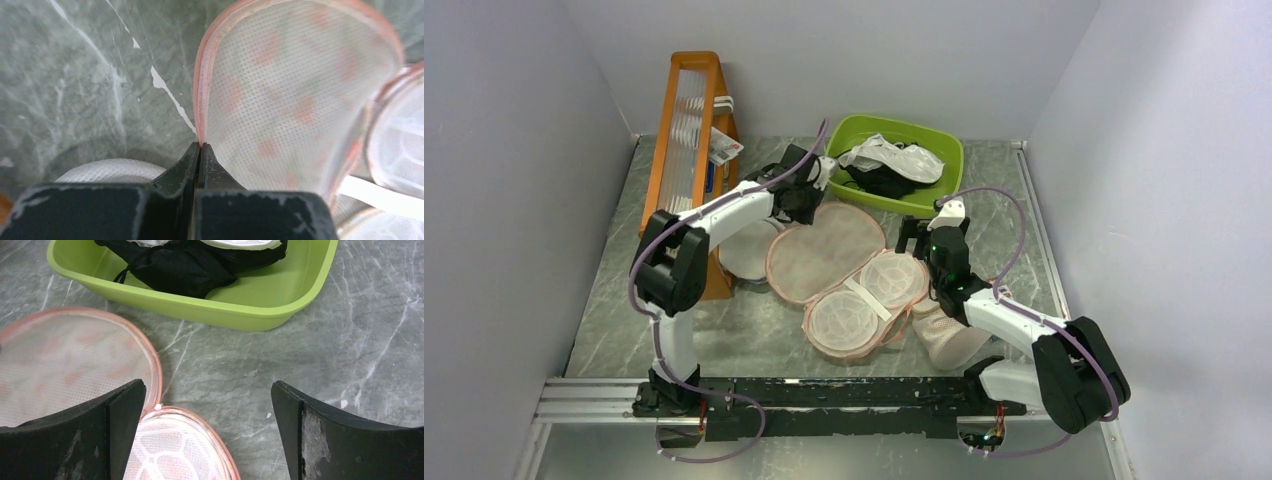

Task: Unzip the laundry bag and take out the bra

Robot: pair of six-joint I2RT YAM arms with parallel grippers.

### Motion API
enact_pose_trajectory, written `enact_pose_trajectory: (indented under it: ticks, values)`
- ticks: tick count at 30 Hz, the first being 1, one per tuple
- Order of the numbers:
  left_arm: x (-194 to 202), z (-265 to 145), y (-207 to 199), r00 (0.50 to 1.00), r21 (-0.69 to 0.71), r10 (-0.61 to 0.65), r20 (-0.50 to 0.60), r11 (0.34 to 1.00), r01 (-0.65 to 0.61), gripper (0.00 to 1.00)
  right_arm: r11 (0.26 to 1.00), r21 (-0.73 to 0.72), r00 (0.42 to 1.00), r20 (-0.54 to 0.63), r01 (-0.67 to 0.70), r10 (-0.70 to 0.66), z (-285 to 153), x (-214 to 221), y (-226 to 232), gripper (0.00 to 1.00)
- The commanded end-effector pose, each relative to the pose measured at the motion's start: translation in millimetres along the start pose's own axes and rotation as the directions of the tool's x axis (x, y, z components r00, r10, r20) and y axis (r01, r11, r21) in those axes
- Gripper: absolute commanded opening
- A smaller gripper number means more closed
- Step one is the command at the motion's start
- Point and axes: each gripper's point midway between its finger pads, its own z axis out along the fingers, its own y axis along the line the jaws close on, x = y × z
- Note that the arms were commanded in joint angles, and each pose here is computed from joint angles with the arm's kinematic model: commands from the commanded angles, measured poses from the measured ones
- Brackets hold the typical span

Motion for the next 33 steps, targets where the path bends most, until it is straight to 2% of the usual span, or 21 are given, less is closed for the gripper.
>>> enact_pose_trajectory:
  ticks: [1,3,7,10,12,15,19,25,29,33]
  values:
    - [-48,-60,-38,0.978,-0.005,0.121,0.172,0.993,-0.122,0.07,1.0,0.013,0.999,0.047,-0.017,0.016,-1,-15,-3,0.98]
    - [-54,-79,-56,0.951,-0.058,0.216,0.223,0.976,-0.208,0.07,1.0,0.021,0.998,0.054,-0.02,0.018,-3,-16,-5,0.98]
    - [-48,-100,-94,0.887,-0.151,0.387,0.251,0.921,-0.36,0.07,0.998,0.051,0.996,0.075,-0.047,0.043,-7,-19,-11,0.98]
    - [-42,-104,-123,0.863,-0.122,0.42,0.281,0.908,-0.402,0.09,0.984,0.153,0.992,0.105,-0.091,0.075,-13,-22,-32,0.98]
    - [-39,-104,-142,0.869,-0.055,0.399,0.292,0.914,-0.401,0.08,0.96,0.243,0.987,0.116,-0.138,0.113,-17,-21,-53,0.98]
    - [-35,-103,-171,0.883,0.08,0.359,0.302,0.913,-0.399,0.07,0.928,0.293,0.97,0.14,-0.231,0.197,-22,-21,-79,0.98]
    - [-26,-104,-203,0.901,0.225,0.301,0.312,0.898,-0.377,0.07,0.902,0.285,0.942,0.181,-0.325,0.282,-30,-19,-101,0.98]
    - [-8,-108,-251,0.923,0.442,0.233,0.305,0.824,-0.354,0.07,0.908,0.256,0.938,0.192,-0.332,0.289,-30,-22,-101,0.97]
    - [15,-101,-281,0.948,0.567,0.208,0.242,0.762,-0.312,0.07,0.911,0.253,0.942,0.171,-0.325,0.289,-25,-17,-99,0.97]
    - [44,-85,-304,0.972,0.674,0.201,0.119,0.702,-0.228,0.07,0.914,0.245,0.943,0.162,-0.322,0.289,-23,-16,-97,0.97]
